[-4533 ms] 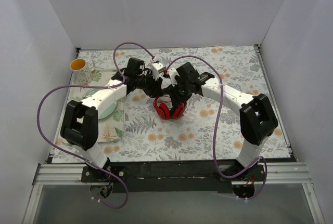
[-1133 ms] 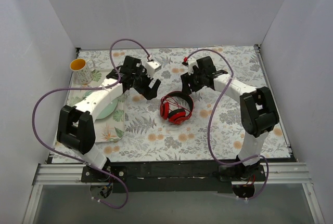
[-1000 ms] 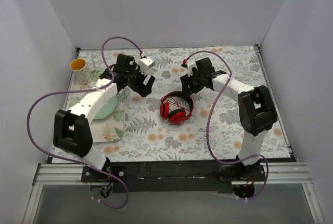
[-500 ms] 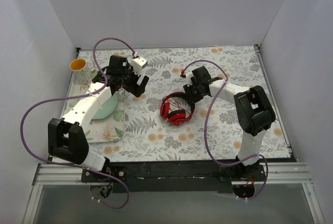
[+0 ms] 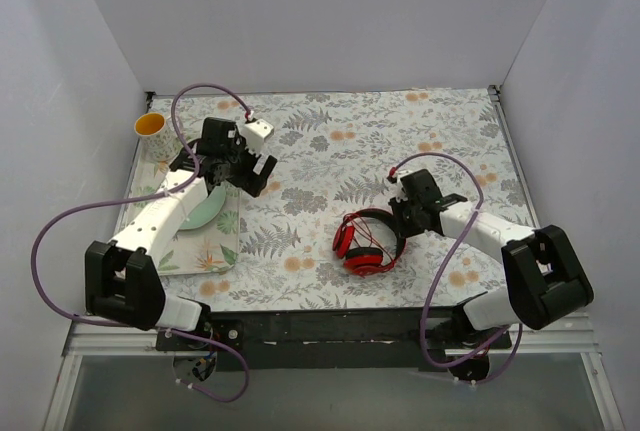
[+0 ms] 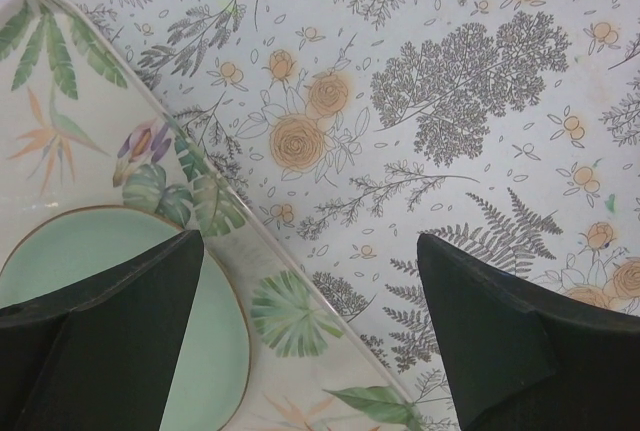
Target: Wrap the headphones
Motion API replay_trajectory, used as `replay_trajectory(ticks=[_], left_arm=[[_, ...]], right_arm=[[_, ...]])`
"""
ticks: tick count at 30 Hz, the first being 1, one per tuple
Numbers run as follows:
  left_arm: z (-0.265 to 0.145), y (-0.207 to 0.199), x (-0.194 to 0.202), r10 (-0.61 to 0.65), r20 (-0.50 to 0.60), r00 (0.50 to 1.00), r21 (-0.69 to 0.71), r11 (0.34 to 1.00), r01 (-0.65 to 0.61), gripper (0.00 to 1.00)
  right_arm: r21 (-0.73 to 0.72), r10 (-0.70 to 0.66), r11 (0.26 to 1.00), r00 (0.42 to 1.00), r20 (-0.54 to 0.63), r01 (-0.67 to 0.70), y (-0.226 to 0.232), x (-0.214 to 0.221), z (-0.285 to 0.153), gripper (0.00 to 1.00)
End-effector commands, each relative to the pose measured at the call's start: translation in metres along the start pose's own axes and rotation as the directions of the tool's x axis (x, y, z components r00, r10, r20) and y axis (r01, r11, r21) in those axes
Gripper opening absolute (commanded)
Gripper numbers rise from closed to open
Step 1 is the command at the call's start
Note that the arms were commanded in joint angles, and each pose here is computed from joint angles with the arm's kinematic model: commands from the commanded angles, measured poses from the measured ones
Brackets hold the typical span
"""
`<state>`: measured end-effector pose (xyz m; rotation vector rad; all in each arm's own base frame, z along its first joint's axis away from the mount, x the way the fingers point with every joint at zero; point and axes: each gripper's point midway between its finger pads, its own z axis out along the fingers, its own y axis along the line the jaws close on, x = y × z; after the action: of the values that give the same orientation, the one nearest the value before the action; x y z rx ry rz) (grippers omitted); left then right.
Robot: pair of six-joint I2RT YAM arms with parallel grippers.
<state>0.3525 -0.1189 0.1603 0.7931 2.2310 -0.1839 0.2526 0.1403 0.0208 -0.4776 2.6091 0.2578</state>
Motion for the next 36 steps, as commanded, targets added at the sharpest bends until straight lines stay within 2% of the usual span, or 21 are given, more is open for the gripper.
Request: replay_trajectory(ticks=[1, 3, 5, 6, 7, 9, 10, 11, 12, 15, 18, 22, 26, 36], left_arm=[[-0.017, 0.003, 0.007, 0.009, 0.003, 1.000, -0.033, 0.999, -0.009, 0.89], [-0.017, 0.001, 0.012, 0.007, -0.003, 1.000, -0.025, 1.000, -0.007, 0.89], [-0.019, 0.000, 0.014, 0.004, -0.009, 1.000, -0.023, 1.000, -0.004, 0.89], [-0.019, 0.000, 0.015, 0.001, -0.010, 1.000, -0.022, 1.000, -0.001, 0.89], [-0.020, 0.000, 0.016, -0.001, -0.013, 1.000, -0.026, 1.000, 0.001, 0.89], [-0.024, 0.000, 0.018, -0.003, -0.013, 1.000, -0.032, 0.999, 0.003, 0.89], [-0.025, 0.000, 0.020, -0.005, -0.013, 1.000, -0.036, 0.999, 0.004, 0.89], [-0.026, -0.001, 0.020, -0.007, -0.010, 1.000, -0.037, 0.999, 0.007, 0.89], [-0.030, -0.001, 0.020, -0.010, -0.003, 1.000, -0.042, 0.999, 0.010, 0.89], [-0.033, -0.003, 0.027, -0.019, -0.010, 1.000, -0.043, 0.999, 0.019, 0.90], [-0.033, -0.007, 0.039, -0.037, -0.026, 0.999, -0.039, 0.999, 0.036, 0.90], [-0.034, -0.009, 0.054, -0.057, -0.030, 0.998, -0.052, 0.997, 0.056, 0.90], [-0.037, -0.020, 0.061, -0.048, 0.003, 0.999, -0.010, 0.999, 0.048, 0.91], [-0.046, -0.034, 0.077, -0.070, 0.029, 0.997, 0.048, 0.996, 0.069, 0.93]], right_arm=[[0.055, 0.057, 0.997, 0.998, 0.013, -0.057, -0.012, 0.007, -0.007, 0.20], [0.043, 0.059, 0.997, 0.998, 0.021, -0.060, -0.010, 0.006, -0.009, 0.21], [0.015, 0.055, 0.998, 0.998, 0.021, -0.055, -0.005, 0.003, -0.013, 0.28], [0.007, 0.049, 0.999, 0.998, 0.035, -0.050, -0.003, -0.005, -0.016, 0.36], [0.001, 0.044, 0.999, 0.998, 0.056, -0.044, -0.002, -0.012, -0.020, 0.49], [-0.008, 0.035, 0.999, 0.994, 0.102, -0.034, 0.001, -0.026, -0.030, 0.63], [-0.018, 0.030, 0.999, 0.988, 0.149, -0.027, 0.003, -0.037, -0.040, 0.83], [-0.023, 0.027, 0.999, 0.983, 0.184, -0.023, 0.004, -0.045, -0.046, 0.96], [-0.030, 0.025, 0.999, 0.971, 0.237, -0.018, 0.006, -0.056, -0.057, 0.98], [-0.039, 0.027, 0.999, 0.923, 0.383, -0.013, 0.007, -0.085, -0.086, 0.99], [0.006, 0.056, 0.998, 0.871, 0.488, -0.067, -0.009, -0.102, -0.106, 0.99], [0.105, 0.104, 0.974, 0.804, 0.586, -0.203, -0.056, -0.110, -0.124, 0.99], [0.061, 0.132, 0.974, 0.763, 0.633, -0.219, -0.073, -0.110, -0.132, 0.99], [0.116, 0.170, 0.929, 0.684, 0.709, -0.351, -0.096, -0.108, -0.146, 0.98]])
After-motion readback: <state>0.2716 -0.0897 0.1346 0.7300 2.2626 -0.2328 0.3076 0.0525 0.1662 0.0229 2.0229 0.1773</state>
